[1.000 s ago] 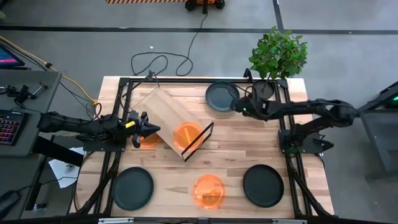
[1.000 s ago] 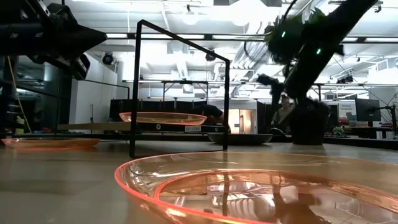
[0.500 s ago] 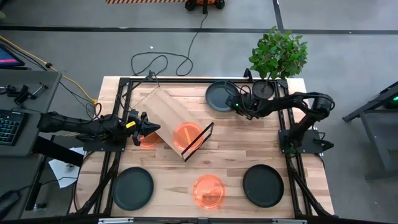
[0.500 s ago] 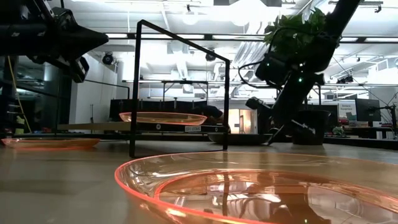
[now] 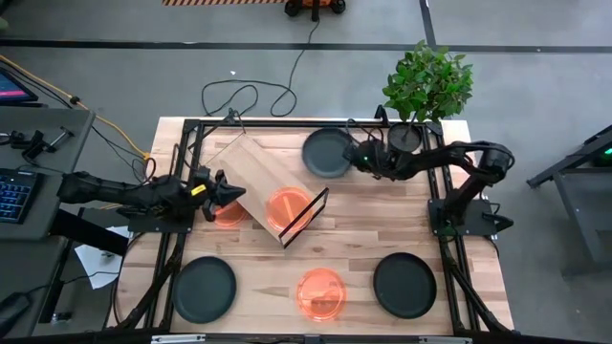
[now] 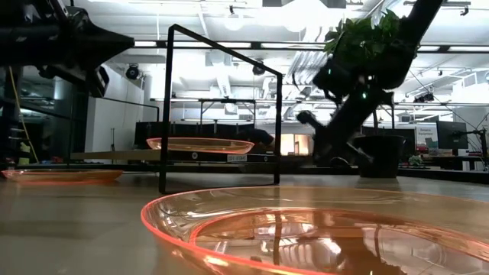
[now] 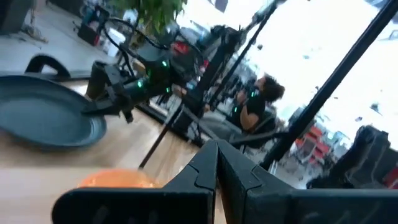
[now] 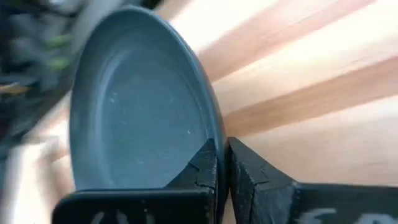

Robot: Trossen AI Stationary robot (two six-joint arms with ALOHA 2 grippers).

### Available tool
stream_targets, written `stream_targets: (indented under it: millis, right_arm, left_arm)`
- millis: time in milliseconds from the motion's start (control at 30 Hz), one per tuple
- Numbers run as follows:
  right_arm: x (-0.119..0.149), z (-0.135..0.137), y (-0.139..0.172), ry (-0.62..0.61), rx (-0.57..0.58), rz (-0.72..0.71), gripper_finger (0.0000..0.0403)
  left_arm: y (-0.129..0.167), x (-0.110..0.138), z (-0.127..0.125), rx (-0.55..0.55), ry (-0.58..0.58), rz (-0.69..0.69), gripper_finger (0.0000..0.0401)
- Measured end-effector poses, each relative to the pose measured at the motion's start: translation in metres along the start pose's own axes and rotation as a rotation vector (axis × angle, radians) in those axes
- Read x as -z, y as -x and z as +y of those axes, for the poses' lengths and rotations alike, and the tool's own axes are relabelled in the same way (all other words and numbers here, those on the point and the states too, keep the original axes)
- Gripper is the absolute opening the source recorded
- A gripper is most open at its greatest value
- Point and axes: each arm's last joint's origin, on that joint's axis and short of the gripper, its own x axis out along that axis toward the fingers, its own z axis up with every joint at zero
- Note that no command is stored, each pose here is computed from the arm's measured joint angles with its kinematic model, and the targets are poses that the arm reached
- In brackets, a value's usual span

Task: Place and stack plates onto a shelf
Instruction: Put the top black plate on the shelf

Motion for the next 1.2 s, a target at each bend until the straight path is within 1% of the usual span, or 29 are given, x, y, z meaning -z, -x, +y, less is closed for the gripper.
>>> stream_targets:
  millis: [133, 200, 300, 400, 467, 600, 700, 767, 833, 967, 1067, 1200]
  right_arm:
    - [-0.001, 0.027, 0.017, 0.030, -0.214, 0.000, 0.0001]
    - [-0.003, 0.041, 0.024, 0.058, -0.274, 0.009, 0.0001]
    - [-0.004, 0.065, 0.031, 0.127, -0.321, 0.022, 0.0001]
    - [-0.003, 0.093, 0.033, 0.234, -0.313, 0.039, 0.0000]
    - [-0.002, 0.111, 0.030, 0.328, -0.278, 0.046, 0.0000]
    - [0.000, 0.149, 0.014, 0.483, -0.261, 0.100, 0.0000]
    - [0.006, 0.169, -0.006, 0.572, -0.261, 0.172, 0.0000]
    - [0.013, 0.180, -0.021, 0.598, -0.260, 0.222, 0.0000]
    - [0.020, 0.188, -0.035, 0.625, -0.253, 0.270, 0.0000]
    - [0.035, 0.201, -0.061, 0.633, -0.256, 0.338, 0.0000]
    - [0.046, 0.211, -0.074, 0.635, -0.282, 0.379, 0.0000]
    - [0.061, 0.221, -0.085, 0.652, -0.276, 0.414, 0.0000]
  left_arm:
    - [0.000, -0.006, -0.002, -0.016, 0.014, -0.088, 0.0001]
    - [0.001, -0.009, -0.002, -0.042, 0.023, -0.135, 0.0001]
    - [0.002, -0.015, -0.002, -0.091, 0.040, -0.219, 0.0001]
    - [0.003, -0.020, -0.003, -0.128, 0.061, -0.295, 0.0001]
    - [0.004, -0.023, -0.004, -0.136, 0.076, -0.339, 0.0001]
    - [0.005, -0.028, -0.006, -0.116, 0.096, -0.390, 0.0001]
    - [0.005, -0.031, -0.008, -0.110, 0.099, -0.398, 0.0001]
    - [0.005, -0.036, -0.011, -0.102, 0.086, -0.409, 0.0001]
    - [0.004, -0.041, -0.014, -0.095, 0.043, -0.409, 0.0001]
    - [0.004, -0.054, -0.023, -0.079, -0.040, -0.436, 0.0001]
    - [0.004, -0.061, -0.027, -0.079, -0.081, -0.453, 0.0001]
    - [0.005, -0.065, -0.029, -0.082, -0.112, -0.462, 0.0001]
